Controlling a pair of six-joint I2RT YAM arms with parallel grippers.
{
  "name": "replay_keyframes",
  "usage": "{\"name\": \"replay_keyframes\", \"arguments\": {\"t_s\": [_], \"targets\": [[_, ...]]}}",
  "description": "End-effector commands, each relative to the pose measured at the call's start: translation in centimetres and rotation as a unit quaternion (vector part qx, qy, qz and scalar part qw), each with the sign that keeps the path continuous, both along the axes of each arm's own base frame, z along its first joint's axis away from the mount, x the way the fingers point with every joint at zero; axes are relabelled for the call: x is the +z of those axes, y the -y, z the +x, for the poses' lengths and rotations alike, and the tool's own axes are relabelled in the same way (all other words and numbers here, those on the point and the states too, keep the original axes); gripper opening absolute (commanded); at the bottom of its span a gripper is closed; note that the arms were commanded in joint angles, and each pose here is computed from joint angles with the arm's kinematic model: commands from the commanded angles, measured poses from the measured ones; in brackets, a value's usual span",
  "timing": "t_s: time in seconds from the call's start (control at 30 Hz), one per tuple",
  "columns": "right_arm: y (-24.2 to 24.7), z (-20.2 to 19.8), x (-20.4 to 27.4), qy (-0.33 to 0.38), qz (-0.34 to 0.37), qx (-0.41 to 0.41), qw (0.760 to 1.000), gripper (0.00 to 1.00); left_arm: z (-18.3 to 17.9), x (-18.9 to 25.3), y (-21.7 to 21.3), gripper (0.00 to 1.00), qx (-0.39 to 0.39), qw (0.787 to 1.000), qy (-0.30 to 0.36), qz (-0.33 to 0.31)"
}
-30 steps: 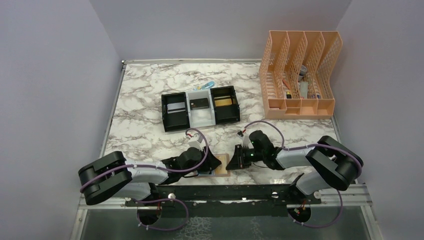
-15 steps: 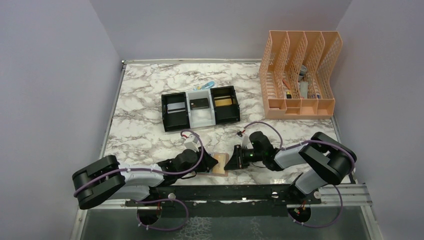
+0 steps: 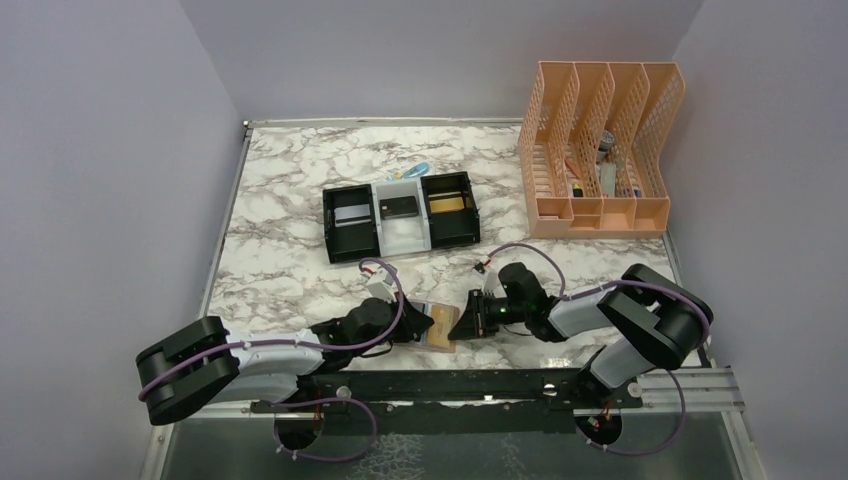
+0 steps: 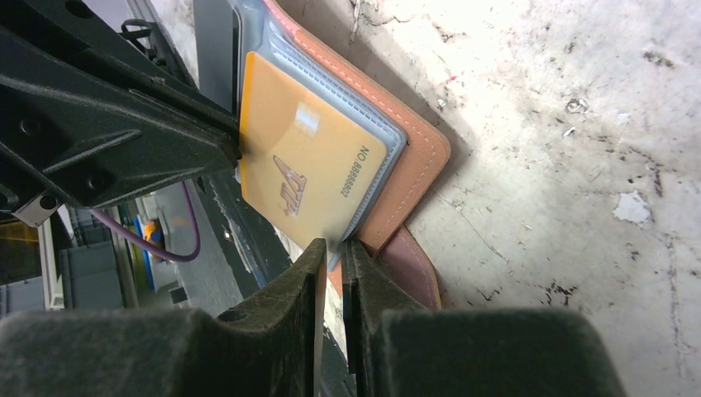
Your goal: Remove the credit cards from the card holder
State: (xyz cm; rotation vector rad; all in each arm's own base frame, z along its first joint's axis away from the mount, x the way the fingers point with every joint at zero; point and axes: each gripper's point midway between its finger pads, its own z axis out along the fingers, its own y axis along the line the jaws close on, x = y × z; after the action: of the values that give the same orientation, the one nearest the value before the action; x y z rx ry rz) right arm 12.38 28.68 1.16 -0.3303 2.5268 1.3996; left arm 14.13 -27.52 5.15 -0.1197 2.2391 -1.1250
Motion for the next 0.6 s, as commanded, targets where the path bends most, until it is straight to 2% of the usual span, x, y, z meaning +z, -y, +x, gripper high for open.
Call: {"name": "replay_keyframes", "arguments": {"t_s": [0.0, 0.2, 0.57], "targets": [[3.8, -1.3, -5.2, -0.024, -0.121, -0.028, 0.992, 0.15, -0.6, 1.1, 0.8, 0.11, -0.021, 0.999, 0.004, -0.026], [3.7, -0.6, -4.2, -0.005, -0.123, -0.036, 0.992, 0.15, -0.7, 0.7, 0.5, 0.0, -0.017, 1.0, 0.0, -0.021], [4.0, 0.7, -2.4, 0.03, -0.129, -0.058, 0.99, 0.15, -0.8, 0.2, -0.1, 0.0, -0.011, 1.0, -0.001, -0.018]]}}
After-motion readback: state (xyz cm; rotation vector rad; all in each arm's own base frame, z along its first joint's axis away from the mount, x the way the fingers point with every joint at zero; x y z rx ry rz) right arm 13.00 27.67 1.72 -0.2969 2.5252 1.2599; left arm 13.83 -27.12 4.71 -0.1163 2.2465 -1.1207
